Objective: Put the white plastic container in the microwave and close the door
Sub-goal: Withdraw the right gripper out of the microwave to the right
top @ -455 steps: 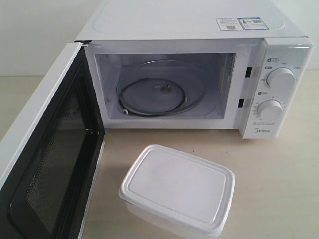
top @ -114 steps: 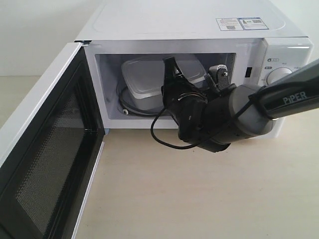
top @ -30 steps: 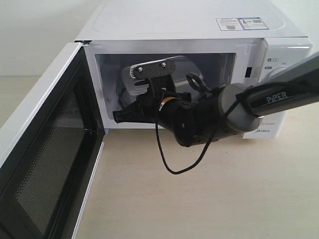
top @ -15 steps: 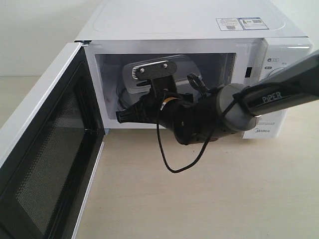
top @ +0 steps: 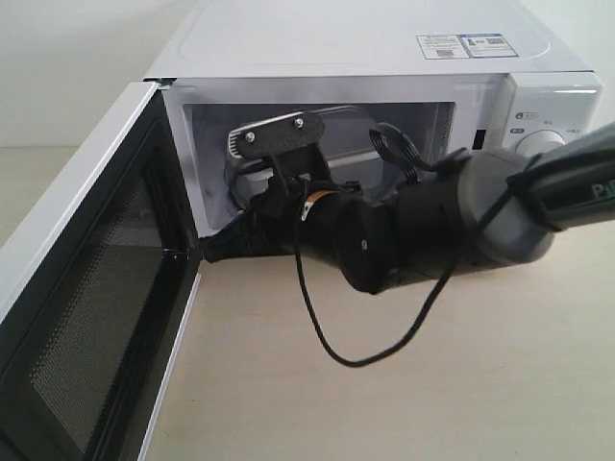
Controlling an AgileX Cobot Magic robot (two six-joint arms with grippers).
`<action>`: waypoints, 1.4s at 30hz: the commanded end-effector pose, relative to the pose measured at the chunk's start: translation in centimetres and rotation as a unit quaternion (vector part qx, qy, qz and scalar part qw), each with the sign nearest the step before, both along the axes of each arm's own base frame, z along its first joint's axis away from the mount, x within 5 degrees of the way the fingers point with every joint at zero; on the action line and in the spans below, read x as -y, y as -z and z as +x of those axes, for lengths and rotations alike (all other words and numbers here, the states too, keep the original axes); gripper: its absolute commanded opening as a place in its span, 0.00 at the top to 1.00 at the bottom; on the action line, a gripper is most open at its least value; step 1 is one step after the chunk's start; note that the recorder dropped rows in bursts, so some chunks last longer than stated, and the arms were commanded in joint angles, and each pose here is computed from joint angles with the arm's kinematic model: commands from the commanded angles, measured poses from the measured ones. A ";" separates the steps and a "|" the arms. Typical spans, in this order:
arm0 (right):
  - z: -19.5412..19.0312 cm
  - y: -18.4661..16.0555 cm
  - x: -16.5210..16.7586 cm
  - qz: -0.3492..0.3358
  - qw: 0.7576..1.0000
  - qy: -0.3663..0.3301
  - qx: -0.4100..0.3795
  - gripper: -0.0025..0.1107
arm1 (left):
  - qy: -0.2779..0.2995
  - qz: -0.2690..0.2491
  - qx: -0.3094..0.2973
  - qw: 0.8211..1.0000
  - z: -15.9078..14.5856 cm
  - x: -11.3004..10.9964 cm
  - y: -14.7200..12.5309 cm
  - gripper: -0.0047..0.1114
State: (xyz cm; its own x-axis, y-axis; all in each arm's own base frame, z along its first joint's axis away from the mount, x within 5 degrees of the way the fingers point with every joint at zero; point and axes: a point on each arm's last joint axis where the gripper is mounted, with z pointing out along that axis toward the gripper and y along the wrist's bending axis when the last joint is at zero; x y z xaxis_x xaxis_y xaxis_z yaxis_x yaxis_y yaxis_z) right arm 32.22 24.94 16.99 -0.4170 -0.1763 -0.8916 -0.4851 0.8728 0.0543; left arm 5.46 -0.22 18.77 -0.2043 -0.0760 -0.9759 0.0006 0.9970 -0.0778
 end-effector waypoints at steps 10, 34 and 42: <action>-6.9 -0.9 3.0 0.047 0.998 0.009 0.051 0.98 | 0.003 0.001 0.002 1.000 0.0 0.0 0.1 0.92; -14.9 -2.7 13.7 0.102 0.977 0.128 0.139 0.98 | 0.003 0.001 0.002 1.000 0.0 0.0 0.1 0.92; -14.9 -3.2 13.9 0.113 0.972 0.136 0.153 0.98 | 0.003 0.001 0.002 1.000 0.0 0.0 0.1 0.92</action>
State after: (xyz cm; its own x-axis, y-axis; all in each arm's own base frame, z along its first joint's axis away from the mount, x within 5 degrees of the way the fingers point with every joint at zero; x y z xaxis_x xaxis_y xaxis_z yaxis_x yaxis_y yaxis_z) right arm 17.39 11.16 20.00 -0.1486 0.1156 -0.9821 -0.2651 0.9521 0.1521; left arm 5.46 -0.22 18.77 -0.2043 -0.0760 -0.9759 0.0006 0.9970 -0.0778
